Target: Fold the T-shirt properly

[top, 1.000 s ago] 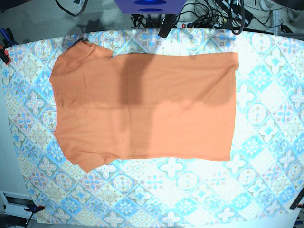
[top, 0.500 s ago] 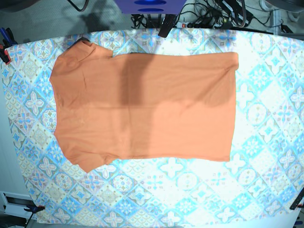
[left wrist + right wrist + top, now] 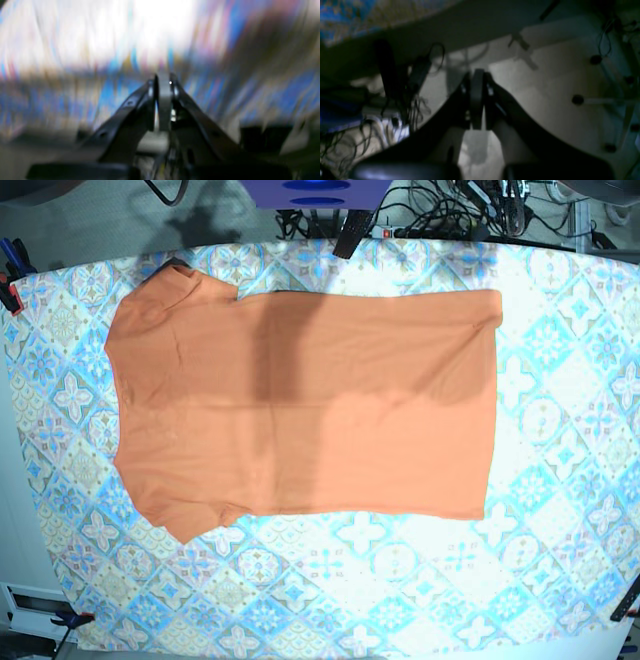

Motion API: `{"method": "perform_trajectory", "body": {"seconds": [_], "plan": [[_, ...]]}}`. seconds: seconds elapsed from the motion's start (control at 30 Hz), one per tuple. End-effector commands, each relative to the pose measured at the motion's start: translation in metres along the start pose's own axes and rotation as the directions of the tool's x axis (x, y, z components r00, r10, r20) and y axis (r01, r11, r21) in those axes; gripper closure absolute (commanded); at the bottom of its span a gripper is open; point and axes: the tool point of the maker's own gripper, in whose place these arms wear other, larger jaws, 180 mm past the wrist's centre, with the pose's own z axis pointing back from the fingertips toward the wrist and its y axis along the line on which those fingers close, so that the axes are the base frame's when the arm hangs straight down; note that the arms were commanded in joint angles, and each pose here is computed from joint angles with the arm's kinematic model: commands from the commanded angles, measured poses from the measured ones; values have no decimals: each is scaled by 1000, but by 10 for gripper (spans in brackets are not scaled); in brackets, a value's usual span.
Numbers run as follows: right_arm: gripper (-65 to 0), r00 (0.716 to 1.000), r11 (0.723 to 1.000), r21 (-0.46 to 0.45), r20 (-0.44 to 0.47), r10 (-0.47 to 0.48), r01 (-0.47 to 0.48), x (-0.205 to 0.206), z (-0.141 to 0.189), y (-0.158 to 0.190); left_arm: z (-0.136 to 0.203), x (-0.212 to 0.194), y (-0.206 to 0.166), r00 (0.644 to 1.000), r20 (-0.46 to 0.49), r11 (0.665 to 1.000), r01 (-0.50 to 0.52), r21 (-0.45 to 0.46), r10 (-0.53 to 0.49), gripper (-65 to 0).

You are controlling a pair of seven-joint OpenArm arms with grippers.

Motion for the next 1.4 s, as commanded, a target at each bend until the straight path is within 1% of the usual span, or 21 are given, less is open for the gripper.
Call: {"method": "perform_trajectory", "body": {"seconds": [0.0, 0.1, 0.13, 0.17, 0.23, 0.3, 0.33, 0.4, 0.47, 0.57, 0.73, 0.8, 0.87, 0.9, 1.0, 1.1, 1.13, 1.17, 1.3, 1.37], "plan": [[0, 1000, 1000, -19, 19, 14, -13, 3, 15, -11, 14, 14, 4, 999, 50, 1000, 5, -12, -5, -1], [0, 992, 999, -18, 125, 35, -33, 30, 19, -18, 18, 64, -10, 980, 197, 997, -28, -66, 41, -2], [-1, 986, 999, -19, 163, 40, -37, 41, 20, -19, 18, 79, -13, 971, 232, 996, -39, -78, 56, -2], [-1, 979, 999, -20, 199, 45, -42, 51, 24, -20, 18, 91, -17, 966, 248, 995, -49, -89, 70, -2], [-2, 962, 998, -19, 268, 56, -53, 75, 31, -22, 15, 113, -22, 961, 259, 992, -72, -103, 97, -2], [-3, 937, 998, -15, 344, 65, -63, 103, 36, -22, 9, 137, -30, 961, 249, 987, -93, -130, 124, -2], [-3, 928, 997, -13, 366, 70, -70, 116, 38, -22, 7, 147, -33, 962, 239, 984, -102, -144, 134, -2], [-3, 920, 996, -12, 382, 86, -88, 136, 37, -25, 4, 166, -41, 963, 221, 979, -117, -166, 153, -2], [-3, 923, 994, -8, 369, 104, -109, 153, 30, -29, -3, 184, -41, 967, 208, 979, -110, -173, 146, -2], [-3, 941, 990, 0, 314, 131, -138, 178, 13, -31, -15, 207, -33, 977, 177, 984, -90, -155, 117, -2], [-3, 957, 985, 2, 238, 166, -172, 220, -13, -32, -30, 228, -25, 987, 135, 988, -66, -138, 85, -2], [-3, 963, 985, 0, 209, 170, -174, 234, -20, -30, -33, 229, -22, 992, 107, 990, -52, -129, 66, -3], [-3, 972, 984, 5, 158, 174, -177, 236, -27, -28, -37, 226, -18, 996, 72, 992, -43, -119, 52, -17], [-4, 973, 984, 9, 150, 175, -178, 241, -35, -26, -42, 227, -17, 997, 66, 993, -40, -114, 48, -33], [-23, 976, 978, 39, 82, 202, -206, 238, -58, -18, -49, 215, -16, 999, -14, 993, -37, -109, 35, -102], [-55, 976, 973, 78, 14, 218, -218, 232, -75, -5, -58, 213, -15, 998, -66, 990, -10, -139, 1, -142], [-65, 976, 972, 90, -2, 219, -218, 232, -80, 0, -59, 209, -15, 996, -94, 989, -8, -147, -6, -151], [-73, 977, 972, 101, -16, 214, -211, 231, -84, 6, -62, 210, -15, 995, -103, 988, -16, -153, 0, -157], [-84, 980, 974, 111, -8, 197, -195, 239, -93, 16, -69, 216, -13, 992, -95, 984, -96, -149, 83, -157], [-95, 982, 976, 109, 5, 190, -189, 244, -95, 17, -71, 221, -10, 991, -92, 980, -115, -165, 101, -157]]}}
